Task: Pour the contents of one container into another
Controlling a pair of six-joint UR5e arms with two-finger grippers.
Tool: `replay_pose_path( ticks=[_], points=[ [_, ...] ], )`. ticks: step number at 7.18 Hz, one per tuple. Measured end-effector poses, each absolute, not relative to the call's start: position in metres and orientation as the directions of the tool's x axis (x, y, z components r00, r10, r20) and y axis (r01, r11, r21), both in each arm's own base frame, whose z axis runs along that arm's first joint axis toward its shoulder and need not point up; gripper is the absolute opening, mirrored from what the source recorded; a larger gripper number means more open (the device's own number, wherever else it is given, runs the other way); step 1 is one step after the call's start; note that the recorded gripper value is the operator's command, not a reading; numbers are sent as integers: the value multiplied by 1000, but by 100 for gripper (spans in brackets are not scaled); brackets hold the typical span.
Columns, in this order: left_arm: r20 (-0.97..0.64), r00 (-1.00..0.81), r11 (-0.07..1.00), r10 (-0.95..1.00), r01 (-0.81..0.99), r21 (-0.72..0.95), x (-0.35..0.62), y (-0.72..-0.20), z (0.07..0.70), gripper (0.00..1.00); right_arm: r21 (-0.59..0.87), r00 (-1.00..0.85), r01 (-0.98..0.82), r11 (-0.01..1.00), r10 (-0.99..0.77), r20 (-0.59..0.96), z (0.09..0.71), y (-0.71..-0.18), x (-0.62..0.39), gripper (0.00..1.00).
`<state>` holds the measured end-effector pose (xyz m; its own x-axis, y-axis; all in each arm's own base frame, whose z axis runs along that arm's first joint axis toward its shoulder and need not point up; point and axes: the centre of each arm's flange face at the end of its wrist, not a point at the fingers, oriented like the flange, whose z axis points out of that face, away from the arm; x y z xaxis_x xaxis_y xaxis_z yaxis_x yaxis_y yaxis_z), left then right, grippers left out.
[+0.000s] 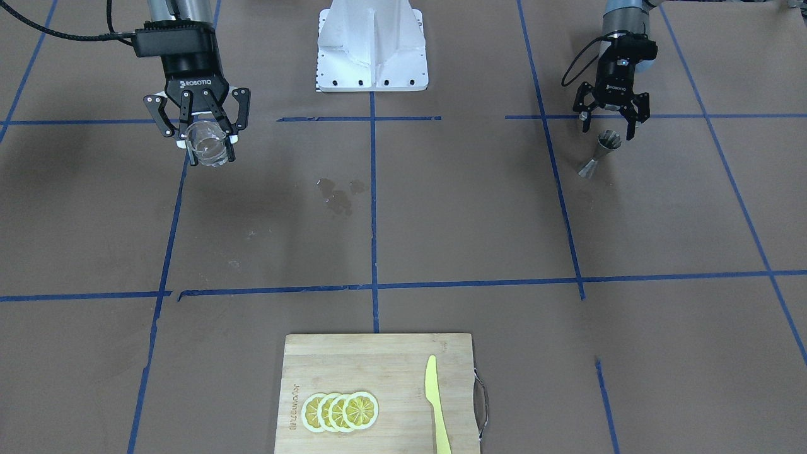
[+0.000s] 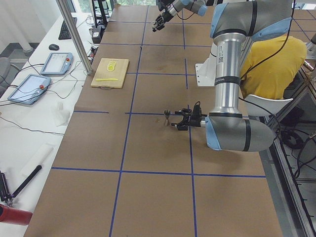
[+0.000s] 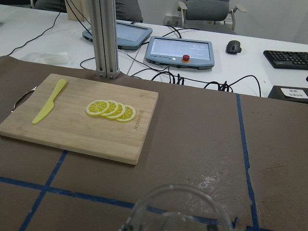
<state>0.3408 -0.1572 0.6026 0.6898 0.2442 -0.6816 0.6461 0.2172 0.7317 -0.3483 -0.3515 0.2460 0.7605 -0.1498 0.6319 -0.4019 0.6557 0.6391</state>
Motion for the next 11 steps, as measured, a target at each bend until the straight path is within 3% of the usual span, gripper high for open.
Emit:
replay_pose_path(
  ticks=[2, 6, 11],
  points=[
    [-698, 676, 234, 238, 657, 716, 338, -129, 605, 100, 638, 761, -401, 658, -149, 632, 247, -352, -347, 13],
    [-704, 694, 254, 151, 661, 706, 308, -124, 607, 100, 634, 756, -404, 659, -150, 637, 245, -351, -344, 13],
    [-719, 684, 312, 124, 661, 682, 313, -122, 514, 100, 634, 754, -407, 658, -149, 639, 243, -351, -342, 13]
  ],
)
